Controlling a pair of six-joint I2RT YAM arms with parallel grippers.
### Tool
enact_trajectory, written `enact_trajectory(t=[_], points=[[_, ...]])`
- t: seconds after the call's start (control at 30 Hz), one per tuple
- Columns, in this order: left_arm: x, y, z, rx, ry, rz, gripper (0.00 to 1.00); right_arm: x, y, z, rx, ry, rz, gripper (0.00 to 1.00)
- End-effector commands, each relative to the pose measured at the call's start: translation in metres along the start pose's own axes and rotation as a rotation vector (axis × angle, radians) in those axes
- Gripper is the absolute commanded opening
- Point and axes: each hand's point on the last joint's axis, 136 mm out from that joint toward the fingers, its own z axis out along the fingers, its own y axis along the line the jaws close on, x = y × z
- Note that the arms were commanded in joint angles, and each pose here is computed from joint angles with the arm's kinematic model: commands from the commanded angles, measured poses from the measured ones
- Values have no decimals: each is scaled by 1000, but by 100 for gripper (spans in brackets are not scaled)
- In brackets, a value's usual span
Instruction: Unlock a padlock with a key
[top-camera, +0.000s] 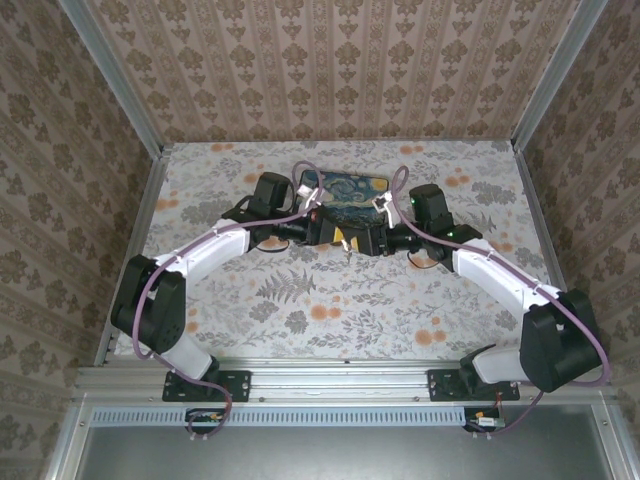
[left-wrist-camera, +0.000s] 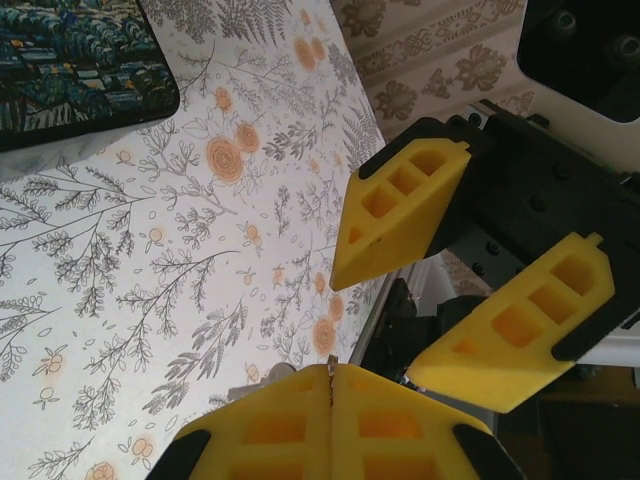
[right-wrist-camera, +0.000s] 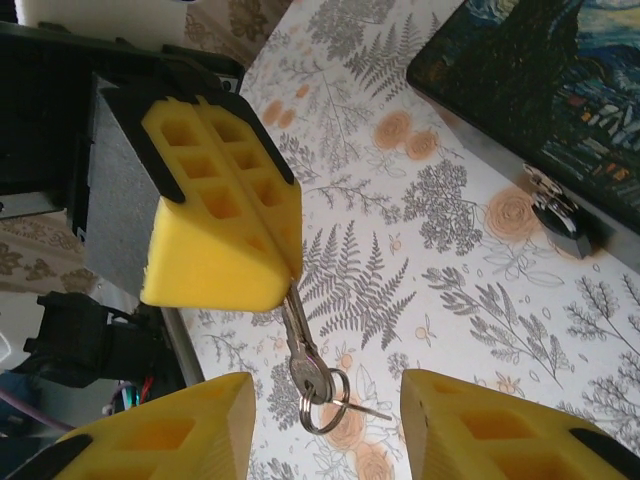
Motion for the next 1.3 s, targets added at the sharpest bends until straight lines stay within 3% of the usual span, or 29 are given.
enact_trajectory(t=[0.0,0.43,0.63,0.93,1.17,1.23,1.27], points=[[-5,-17,-7,41,-25,25,0,-7,6,5,-48,-14,12,44],[-9,-18,-11,44,-47,25,0,-2,2,20,-91,4,54,38],[-10,-21,-10,53,-39,33,0,4,8,20,-121,28,37,42],[-12,-23,-12,40,-45,45,0,16,5,21,-118,69,47,35],[-12,-20,-12,31,-48,38,0,12,13,18,-153,36,41,8],[-12,-18,-12,25,-51,29,0,10,15,17,-158,27,32,5],[-12,-18,-13,24,-53,29,7,10,15,16,-156,26,30,3]])
